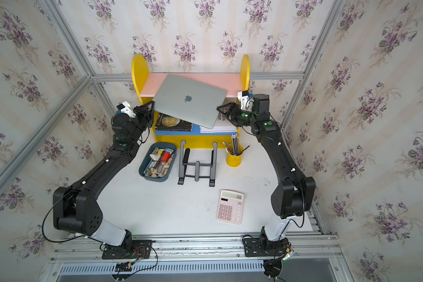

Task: Close the laptop lid and set it aside
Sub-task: Place the laptop on the shelf.

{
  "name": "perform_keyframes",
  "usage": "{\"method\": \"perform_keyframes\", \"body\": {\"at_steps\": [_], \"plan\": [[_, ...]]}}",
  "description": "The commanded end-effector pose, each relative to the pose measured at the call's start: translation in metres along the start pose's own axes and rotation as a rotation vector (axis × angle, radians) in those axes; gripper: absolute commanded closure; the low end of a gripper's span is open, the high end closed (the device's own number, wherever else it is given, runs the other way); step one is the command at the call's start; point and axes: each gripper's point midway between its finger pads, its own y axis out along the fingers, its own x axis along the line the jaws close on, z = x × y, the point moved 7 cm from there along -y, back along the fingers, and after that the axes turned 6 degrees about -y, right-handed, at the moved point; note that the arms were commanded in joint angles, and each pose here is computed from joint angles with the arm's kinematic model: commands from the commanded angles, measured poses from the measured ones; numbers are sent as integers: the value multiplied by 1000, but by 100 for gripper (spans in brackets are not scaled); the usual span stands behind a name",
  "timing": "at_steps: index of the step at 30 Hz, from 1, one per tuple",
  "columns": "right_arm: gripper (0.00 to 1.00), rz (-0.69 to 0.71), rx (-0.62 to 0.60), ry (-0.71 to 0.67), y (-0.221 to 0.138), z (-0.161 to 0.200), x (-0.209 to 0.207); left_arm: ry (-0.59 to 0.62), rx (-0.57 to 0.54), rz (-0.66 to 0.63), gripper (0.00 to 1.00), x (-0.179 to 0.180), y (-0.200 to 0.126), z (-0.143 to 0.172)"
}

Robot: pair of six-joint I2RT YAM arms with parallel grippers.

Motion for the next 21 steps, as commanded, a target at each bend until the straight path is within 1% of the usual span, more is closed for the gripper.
{"method": "perform_keyframes", "body": {"at_steps": [1,6,12,15,21], "plan": [[30,-84,9,-40,-6,9,12,-9,-42,-117,100,21,1,-3],[36,-153,47,-26,-10,32,17,-8,-47,-116,100,19,2,-3],[44,-248,108,2,-2,54,29,-14,-49,-118,100,20,3,-1],[51,-288,130,9,2,60,37,-13,-50,-116,100,18,3,-1],[66,-302,132,1,1,61,46,-13,-49,-116,100,18,3,-1]]}}
